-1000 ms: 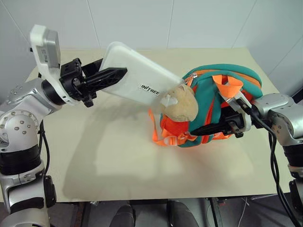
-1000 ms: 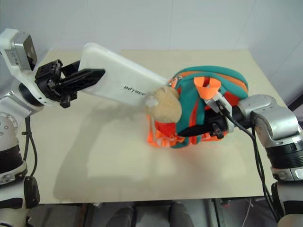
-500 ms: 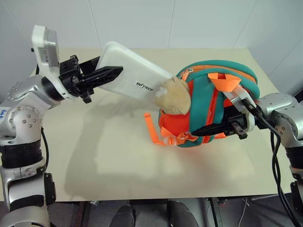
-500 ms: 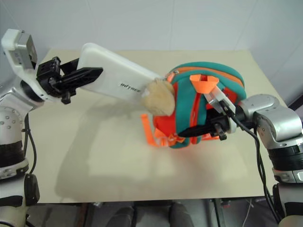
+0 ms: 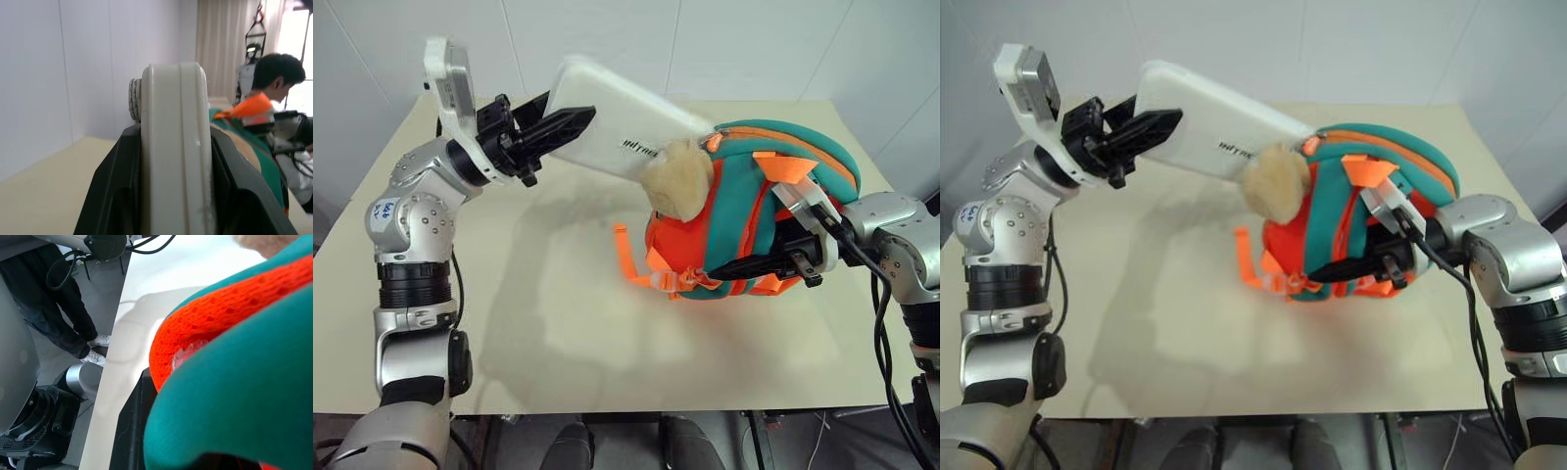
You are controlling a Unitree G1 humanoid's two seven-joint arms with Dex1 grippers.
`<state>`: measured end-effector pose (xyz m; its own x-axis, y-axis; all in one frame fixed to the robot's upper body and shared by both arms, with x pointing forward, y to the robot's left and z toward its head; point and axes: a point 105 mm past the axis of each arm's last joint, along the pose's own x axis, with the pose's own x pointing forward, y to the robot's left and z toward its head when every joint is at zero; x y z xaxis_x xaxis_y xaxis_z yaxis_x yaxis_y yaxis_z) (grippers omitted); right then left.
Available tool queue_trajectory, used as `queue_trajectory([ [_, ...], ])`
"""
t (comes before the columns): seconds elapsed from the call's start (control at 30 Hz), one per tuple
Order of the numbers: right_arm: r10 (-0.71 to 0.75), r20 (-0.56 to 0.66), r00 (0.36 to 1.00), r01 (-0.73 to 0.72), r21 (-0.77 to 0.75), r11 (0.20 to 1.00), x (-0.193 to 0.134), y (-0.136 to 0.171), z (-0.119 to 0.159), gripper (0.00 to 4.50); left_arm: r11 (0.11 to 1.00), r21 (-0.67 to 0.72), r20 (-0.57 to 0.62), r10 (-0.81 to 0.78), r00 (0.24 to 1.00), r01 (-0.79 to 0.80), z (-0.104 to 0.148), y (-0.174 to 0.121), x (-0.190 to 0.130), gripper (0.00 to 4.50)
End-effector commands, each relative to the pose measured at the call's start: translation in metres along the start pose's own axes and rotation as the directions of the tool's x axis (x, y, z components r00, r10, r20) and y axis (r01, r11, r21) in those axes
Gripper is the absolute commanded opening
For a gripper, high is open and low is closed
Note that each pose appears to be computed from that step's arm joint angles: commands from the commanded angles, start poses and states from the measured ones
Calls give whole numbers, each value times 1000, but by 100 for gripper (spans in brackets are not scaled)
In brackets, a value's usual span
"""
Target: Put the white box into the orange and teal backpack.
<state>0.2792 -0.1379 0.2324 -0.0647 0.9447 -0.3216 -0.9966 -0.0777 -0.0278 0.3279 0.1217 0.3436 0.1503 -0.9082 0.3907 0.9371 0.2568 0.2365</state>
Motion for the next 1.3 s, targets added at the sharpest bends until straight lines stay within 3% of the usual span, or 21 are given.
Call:
queue_trajectory([
  [0.03, 47, 8, 999, -46, -47, 998, 0, 6, 7, 65, 996, -1, 17, -88, 996, 88, 4, -10, 10, 138],
  [0.2, 45, 9, 999, -45, -47, 998, 0, 7, 7, 65, 991, -104, 34, -87, 996, 90, -9, -5, 8, 138],
  [0.37, 47, 10, 999, -46, -47, 998, 1, 7, 6, 65, 985, -170, -29, -37, 999, 31, -35, 8, 1, 138],
  [0.67, 76, 12, 997, -76, -41, 996, 1, 14, 6, 65, 992, -123, -125, 13, 992, -29, -68, 23, 2, 138],
  [0.97, 107, 8, 994, -107, -43, 993, 4, 21, 5, 65, 990, -143, -52, -3, 999, -5, -74, 29, 26, 138],
  [1.1, 112, 7, 994, -112, -42, 993, 6, 22, 3, 65, 974, -222, 22, -40, 999, 44, -74, 27, 45, 138],
  [1.3, 120, 14, 993, -119, -47, 992, 8, 23, 4, 65, 940, -335, -50, -81, 995, 59, -110, 18, 63, 138],
])
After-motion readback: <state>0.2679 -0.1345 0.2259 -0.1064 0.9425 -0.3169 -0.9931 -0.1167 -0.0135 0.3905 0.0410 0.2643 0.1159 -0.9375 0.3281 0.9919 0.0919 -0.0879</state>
